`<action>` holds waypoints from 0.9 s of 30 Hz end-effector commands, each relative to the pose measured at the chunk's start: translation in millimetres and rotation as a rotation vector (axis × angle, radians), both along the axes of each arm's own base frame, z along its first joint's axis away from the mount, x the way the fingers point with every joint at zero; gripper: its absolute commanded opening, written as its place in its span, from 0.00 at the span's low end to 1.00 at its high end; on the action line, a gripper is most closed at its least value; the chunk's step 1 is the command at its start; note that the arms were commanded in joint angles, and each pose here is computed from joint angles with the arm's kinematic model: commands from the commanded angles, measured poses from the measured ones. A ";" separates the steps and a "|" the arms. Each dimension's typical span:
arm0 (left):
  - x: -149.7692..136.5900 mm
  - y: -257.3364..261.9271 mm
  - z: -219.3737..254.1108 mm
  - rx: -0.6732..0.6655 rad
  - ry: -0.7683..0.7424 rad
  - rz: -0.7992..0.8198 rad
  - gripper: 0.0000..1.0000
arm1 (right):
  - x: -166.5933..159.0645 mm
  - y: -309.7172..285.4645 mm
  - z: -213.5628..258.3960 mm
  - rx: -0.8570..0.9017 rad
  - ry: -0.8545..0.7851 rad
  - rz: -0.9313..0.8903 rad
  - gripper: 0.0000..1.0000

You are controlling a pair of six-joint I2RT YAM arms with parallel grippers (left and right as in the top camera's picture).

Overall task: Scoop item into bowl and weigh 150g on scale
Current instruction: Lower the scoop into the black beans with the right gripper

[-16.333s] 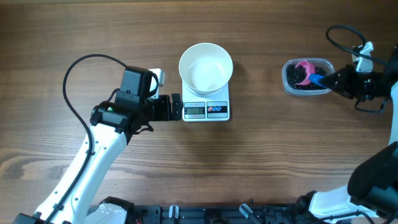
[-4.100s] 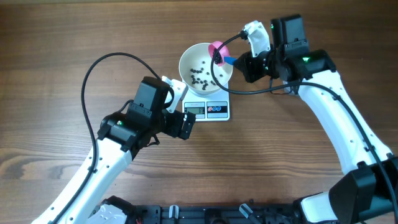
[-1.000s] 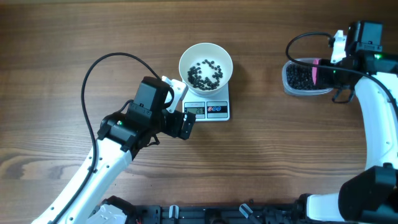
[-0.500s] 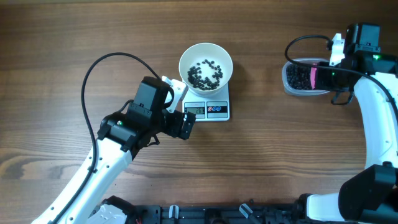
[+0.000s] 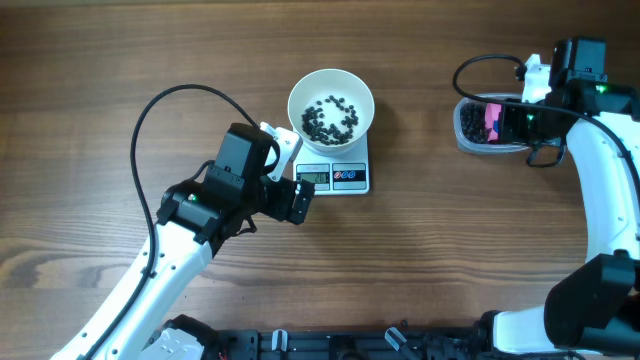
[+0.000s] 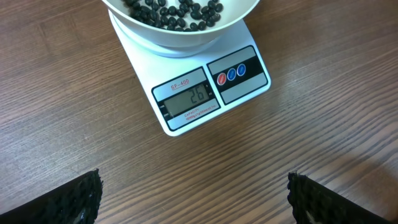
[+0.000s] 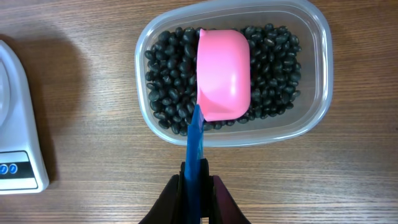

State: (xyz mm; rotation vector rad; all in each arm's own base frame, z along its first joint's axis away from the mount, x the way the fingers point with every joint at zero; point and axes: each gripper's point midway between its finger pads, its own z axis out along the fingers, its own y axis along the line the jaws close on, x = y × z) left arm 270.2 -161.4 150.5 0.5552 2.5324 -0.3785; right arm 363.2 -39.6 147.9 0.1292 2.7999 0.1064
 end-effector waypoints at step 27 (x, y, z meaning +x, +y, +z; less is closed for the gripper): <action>4.3 -1.8 6.8 -0.003 -0.020 0.003 1.00 | 0.2 13.7 -13.2 0.273 -0.028 0.021 0.04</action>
